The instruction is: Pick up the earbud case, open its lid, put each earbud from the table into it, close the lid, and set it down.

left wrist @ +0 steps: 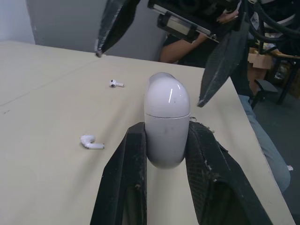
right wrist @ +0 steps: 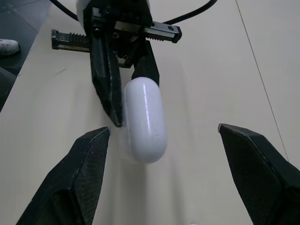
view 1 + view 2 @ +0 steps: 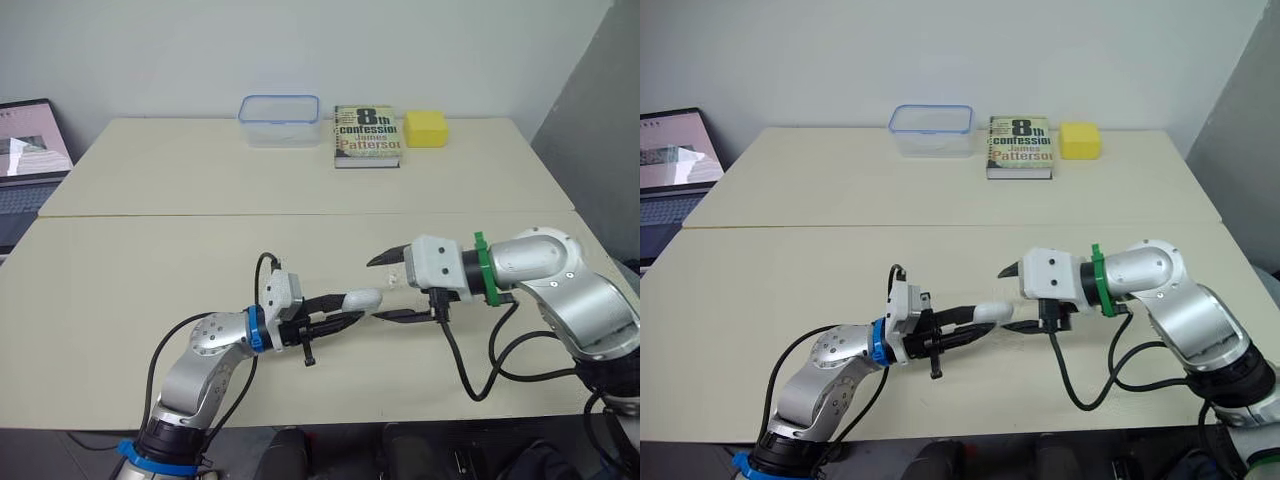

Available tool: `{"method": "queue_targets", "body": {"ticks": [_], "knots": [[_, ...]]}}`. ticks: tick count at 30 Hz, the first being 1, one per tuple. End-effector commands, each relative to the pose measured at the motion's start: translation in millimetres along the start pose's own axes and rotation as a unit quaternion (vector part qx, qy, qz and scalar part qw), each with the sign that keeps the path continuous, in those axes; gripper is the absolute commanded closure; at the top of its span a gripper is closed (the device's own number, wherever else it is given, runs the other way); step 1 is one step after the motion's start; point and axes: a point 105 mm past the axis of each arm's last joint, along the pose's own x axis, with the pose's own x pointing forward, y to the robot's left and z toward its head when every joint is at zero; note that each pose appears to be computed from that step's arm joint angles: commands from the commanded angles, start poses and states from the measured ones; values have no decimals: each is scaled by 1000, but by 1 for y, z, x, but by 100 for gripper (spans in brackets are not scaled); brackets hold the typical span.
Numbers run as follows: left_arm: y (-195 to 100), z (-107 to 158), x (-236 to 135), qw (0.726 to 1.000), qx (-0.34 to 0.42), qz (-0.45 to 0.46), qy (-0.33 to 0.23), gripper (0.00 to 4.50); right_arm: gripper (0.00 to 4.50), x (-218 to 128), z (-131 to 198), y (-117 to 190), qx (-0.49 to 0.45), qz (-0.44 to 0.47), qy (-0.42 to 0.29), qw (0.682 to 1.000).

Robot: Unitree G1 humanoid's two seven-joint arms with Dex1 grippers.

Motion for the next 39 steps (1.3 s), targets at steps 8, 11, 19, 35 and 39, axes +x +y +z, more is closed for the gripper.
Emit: {"method": "queue_targets", "body": {"ticks": [8, 11, 19, 35, 39], "knots": [[-2, 12, 5, 999, 36, -20, -14, 375, 65, -6, 7, -13, -8, -22, 4, 1000], [-3, 10, 5, 999, 35, -22, -14, 375, 65, -6, 7, -14, -7, -26, 2, 1000], [-4, 8, 4, 999, 32, -18, -12, 375, 65, -14, 9, -18, 7, -33, -7, 999], [-5, 6, 0, 999, 33, -19, -11, 375, 65, -25, 10, -23, 21, -48, -11, 999], [-3, 5, -1, 999, 39, -11, -10, 375, 65, -26, 11, -25, 23, -52, -13, 998]]}}
